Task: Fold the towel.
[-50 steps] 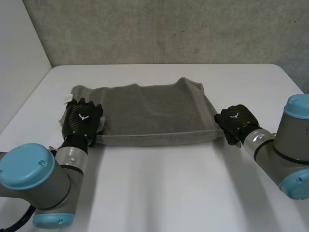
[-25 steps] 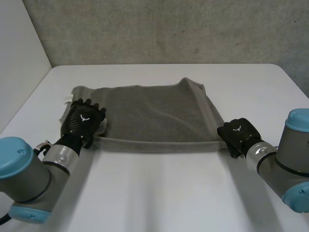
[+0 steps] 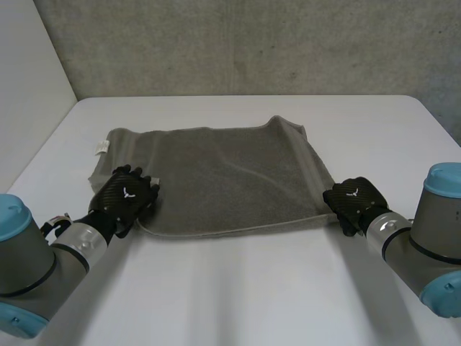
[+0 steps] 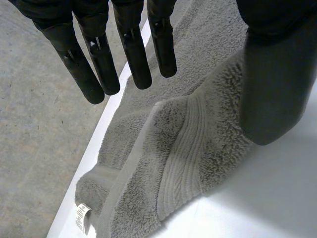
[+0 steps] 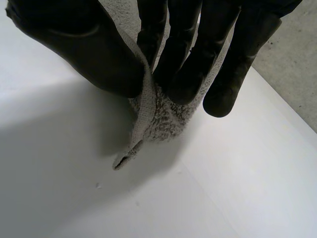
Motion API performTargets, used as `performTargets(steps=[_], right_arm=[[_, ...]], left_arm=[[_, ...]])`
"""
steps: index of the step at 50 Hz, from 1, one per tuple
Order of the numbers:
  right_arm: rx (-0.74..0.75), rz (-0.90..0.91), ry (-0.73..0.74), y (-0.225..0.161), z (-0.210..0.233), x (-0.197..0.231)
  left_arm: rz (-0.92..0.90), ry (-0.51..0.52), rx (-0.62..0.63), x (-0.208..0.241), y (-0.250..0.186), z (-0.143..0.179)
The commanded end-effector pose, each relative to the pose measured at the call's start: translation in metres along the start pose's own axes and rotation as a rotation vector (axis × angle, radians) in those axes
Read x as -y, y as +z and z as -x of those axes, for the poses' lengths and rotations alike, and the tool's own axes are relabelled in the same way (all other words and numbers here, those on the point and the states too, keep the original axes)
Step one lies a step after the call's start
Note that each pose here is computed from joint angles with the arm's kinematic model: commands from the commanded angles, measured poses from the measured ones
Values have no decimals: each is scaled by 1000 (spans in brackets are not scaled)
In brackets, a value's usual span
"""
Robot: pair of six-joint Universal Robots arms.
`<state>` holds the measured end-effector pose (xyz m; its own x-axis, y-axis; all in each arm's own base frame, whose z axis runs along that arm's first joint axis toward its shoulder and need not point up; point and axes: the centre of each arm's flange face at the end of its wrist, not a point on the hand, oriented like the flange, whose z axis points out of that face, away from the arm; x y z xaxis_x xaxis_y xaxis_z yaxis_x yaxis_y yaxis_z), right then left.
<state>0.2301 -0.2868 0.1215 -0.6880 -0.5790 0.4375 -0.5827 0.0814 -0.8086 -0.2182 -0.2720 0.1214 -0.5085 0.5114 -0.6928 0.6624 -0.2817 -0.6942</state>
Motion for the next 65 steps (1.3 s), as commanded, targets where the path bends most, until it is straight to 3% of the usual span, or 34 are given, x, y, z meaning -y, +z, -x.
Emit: performTargets(steps=[1, 14, 18, 30, 47, 54, 65], right_arm=[[1, 6, -2, 1, 1, -2], [3, 12, -1, 1, 2, -3], [2, 13, -1, 1, 2, -3], [2, 13, -3, 1, 2, -3], [3, 16, -3, 1, 2, -3], [3, 17, -2, 1, 2, -4], [5, 20, -2, 0, 3, -4]], left_arm=[[0, -3, -16, -1, -3, -5], [-23, 48, -69, 2, -5, -10], [8, 110, -105, 1, -10, -12], [150, 159, -180, -12, -27, -7], [316, 176, 13, -27, -54, 34], [302, 180, 52, -24, -62, 30], [143, 277, 215, -16, -41, 32]])
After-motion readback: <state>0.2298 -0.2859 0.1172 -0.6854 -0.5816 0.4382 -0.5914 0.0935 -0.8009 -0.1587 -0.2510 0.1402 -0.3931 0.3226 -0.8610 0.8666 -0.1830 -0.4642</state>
